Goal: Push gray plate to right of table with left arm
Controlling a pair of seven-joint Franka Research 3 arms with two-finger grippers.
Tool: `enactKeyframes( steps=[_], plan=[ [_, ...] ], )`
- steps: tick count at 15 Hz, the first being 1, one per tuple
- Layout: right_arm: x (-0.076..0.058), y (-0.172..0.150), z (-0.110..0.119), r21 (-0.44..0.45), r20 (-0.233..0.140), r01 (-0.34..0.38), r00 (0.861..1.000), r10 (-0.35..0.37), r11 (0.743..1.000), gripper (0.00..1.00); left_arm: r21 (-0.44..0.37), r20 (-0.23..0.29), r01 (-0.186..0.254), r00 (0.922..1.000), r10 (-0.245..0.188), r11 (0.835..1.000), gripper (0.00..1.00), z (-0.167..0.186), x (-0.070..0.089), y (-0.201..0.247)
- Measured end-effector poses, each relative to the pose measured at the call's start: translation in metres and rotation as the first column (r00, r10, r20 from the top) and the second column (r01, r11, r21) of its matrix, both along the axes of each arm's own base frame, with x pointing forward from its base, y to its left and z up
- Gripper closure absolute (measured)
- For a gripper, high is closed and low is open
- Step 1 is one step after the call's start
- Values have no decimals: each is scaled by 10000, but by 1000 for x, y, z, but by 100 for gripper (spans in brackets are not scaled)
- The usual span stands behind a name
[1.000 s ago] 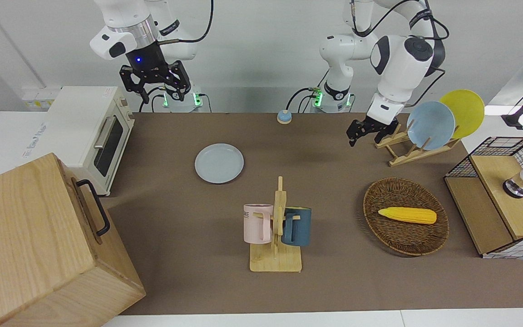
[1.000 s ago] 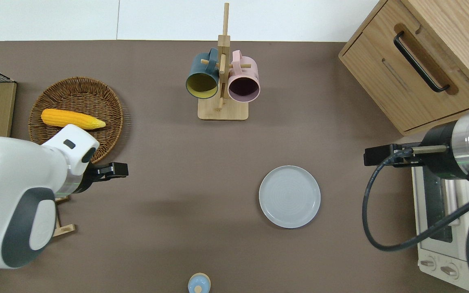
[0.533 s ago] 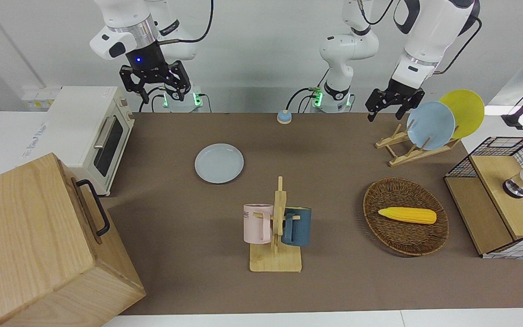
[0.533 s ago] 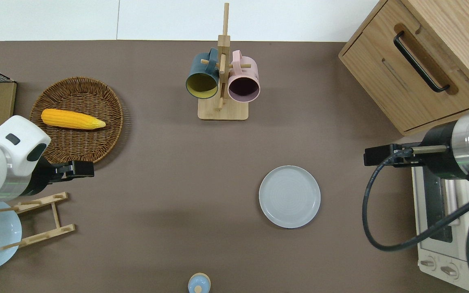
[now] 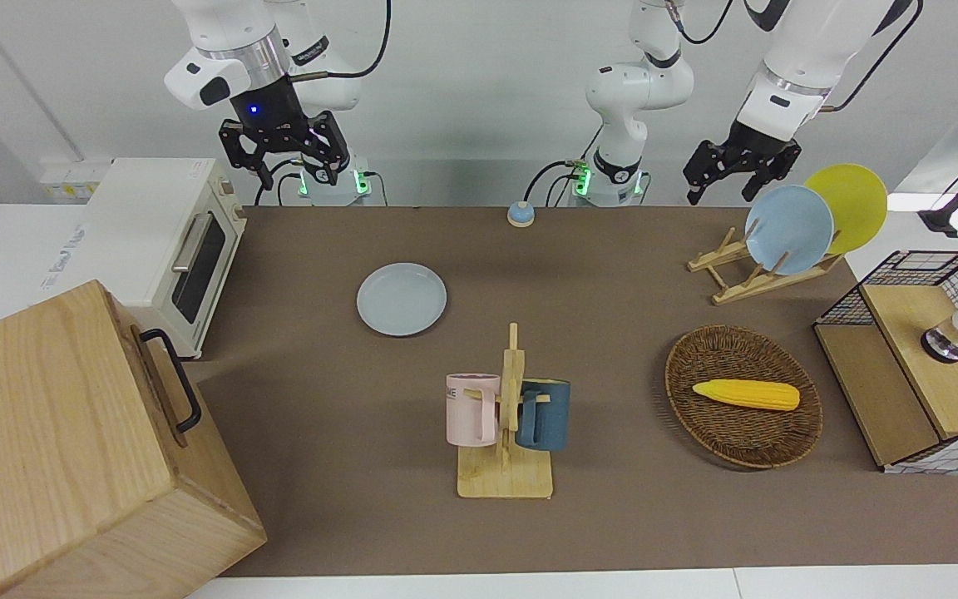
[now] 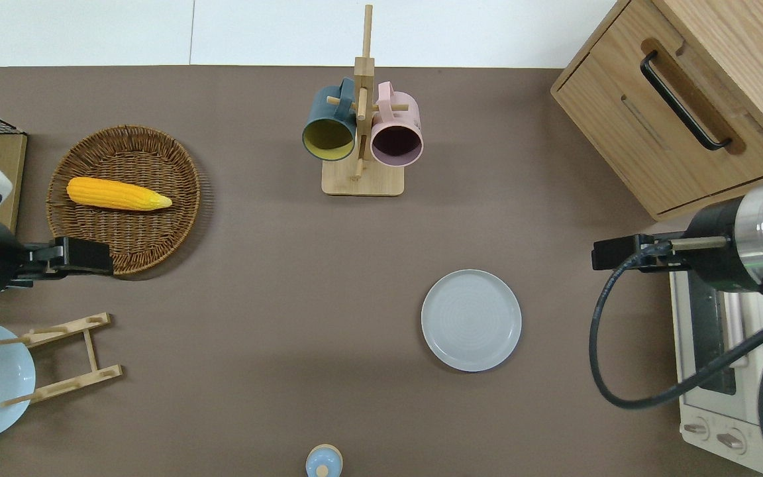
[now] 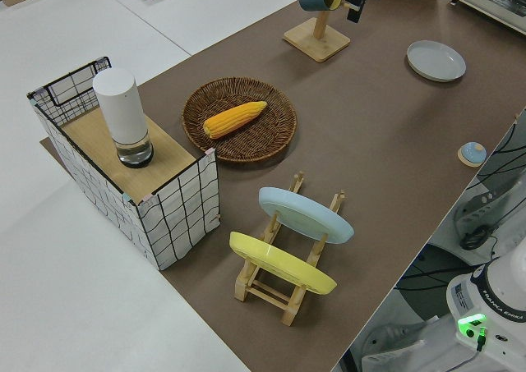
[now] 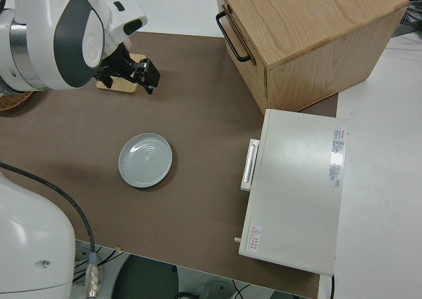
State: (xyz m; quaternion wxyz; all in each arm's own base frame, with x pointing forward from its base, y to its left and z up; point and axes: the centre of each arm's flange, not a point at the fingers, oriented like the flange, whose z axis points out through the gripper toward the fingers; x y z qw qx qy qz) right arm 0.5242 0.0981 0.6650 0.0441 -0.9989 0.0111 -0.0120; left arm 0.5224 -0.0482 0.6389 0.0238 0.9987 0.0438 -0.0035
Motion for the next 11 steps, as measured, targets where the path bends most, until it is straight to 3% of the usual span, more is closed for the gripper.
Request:
enactKeyframes(
  steps=[11],
  plan=[
    [0, 0, 0, 0, 0, 0, 10000, 0, 10000, 0, 54, -56, -52, 10000, 52, 10000, 0, 1, 0, 3]
  ],
)
